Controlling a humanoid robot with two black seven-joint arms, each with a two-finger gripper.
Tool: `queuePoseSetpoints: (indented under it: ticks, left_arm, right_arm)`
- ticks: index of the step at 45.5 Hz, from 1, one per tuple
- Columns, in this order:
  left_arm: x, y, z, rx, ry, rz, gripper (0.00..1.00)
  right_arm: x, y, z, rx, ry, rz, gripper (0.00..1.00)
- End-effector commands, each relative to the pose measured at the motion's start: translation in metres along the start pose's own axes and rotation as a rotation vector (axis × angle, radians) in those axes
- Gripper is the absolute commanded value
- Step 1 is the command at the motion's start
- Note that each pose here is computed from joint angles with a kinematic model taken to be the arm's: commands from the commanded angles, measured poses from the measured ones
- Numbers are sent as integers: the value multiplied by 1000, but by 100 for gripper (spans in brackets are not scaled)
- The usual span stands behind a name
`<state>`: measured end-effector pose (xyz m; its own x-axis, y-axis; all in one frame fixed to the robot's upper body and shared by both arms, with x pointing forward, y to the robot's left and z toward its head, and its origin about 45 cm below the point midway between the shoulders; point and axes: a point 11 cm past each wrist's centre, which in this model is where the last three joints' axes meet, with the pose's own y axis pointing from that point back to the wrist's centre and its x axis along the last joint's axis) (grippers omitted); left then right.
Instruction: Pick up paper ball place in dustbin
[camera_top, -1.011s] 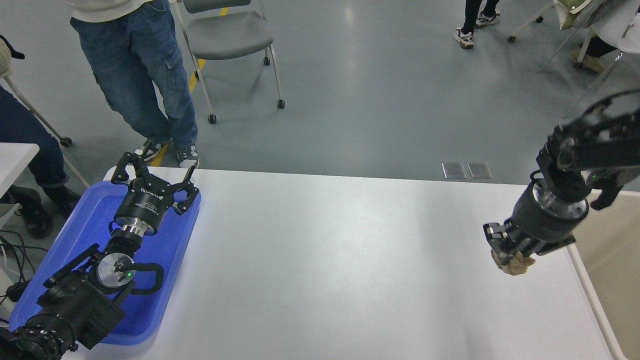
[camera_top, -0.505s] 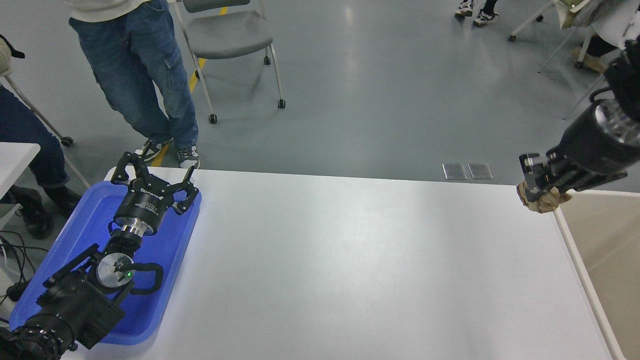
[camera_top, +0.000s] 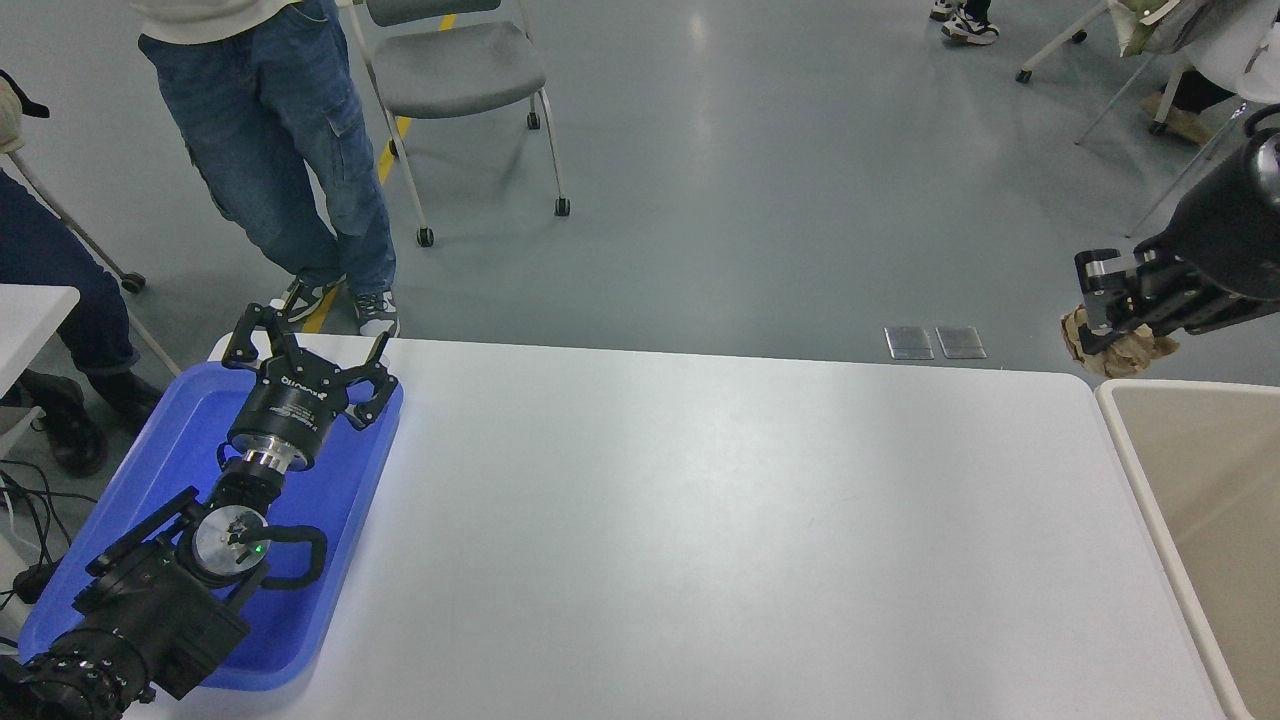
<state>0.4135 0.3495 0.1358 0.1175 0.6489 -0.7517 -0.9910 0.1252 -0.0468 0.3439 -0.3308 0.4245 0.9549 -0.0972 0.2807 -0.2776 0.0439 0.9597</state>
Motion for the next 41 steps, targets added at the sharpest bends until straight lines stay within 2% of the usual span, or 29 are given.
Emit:
queuePoseSetpoints:
  ticks: [1,12,31,41]
  left_arm:
    - [0,0,0,1,0,1,100]
    - [0,0,0,0,0,1,100]
    - [0,0,0,0,0,0,100]
    - [0,0,0,0,0,-1,100]
  right_arm:
    - [-1,-2,41,-43,-99,7,0]
    - [-8,-12,126,-158,-265,20,0]
    - [-10,-50,228,-351,-464,36,0]
    - [-18,-101,259,-350,-560,47,0]
